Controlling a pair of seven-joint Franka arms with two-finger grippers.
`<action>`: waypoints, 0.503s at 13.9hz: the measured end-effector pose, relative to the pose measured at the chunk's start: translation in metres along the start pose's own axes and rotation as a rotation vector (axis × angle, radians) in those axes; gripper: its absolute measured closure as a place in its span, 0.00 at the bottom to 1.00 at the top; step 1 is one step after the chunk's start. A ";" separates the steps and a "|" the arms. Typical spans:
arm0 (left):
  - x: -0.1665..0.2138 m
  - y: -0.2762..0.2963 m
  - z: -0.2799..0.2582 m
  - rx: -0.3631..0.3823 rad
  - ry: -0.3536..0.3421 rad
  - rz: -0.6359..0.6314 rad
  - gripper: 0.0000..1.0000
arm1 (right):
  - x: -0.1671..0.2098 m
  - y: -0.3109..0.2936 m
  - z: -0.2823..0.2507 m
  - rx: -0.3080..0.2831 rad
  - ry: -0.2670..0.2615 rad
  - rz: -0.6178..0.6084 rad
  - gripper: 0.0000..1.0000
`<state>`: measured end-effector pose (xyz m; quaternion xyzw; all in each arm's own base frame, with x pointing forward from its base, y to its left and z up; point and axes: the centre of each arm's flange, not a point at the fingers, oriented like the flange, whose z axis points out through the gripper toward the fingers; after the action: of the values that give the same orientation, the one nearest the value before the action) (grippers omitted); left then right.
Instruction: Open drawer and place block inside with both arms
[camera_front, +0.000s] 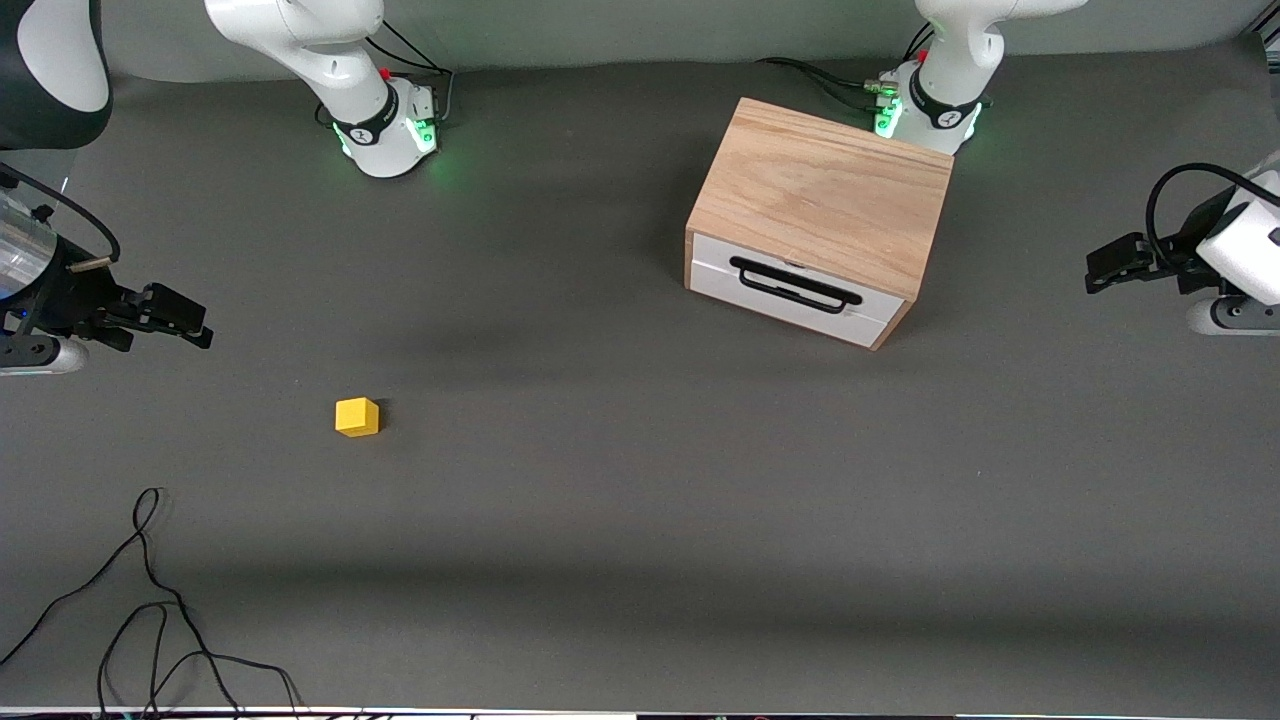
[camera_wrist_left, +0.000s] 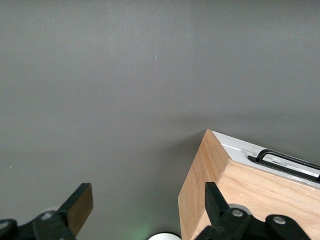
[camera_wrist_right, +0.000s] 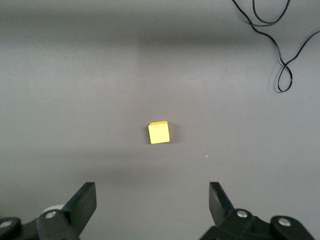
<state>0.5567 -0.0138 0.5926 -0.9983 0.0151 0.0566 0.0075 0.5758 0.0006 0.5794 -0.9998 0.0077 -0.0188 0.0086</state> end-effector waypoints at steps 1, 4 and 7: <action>0.000 0.000 0.000 0.000 0.000 0.000 0.00 | 0.000 0.000 0.000 0.000 -0.001 0.000 0.00; 0.000 0.000 0.001 0.000 -0.001 0.001 0.00 | 0.000 0.000 0.002 0.000 -0.003 0.000 0.00; 0.001 0.001 0.003 0.001 -0.005 0.003 0.00 | 0.003 0.000 0.008 0.000 -0.013 0.001 0.00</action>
<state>0.5578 -0.0151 0.5896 -0.9981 0.0165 0.0594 0.0078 0.5790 0.0008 0.5717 -0.9999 0.0080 -0.0120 0.0086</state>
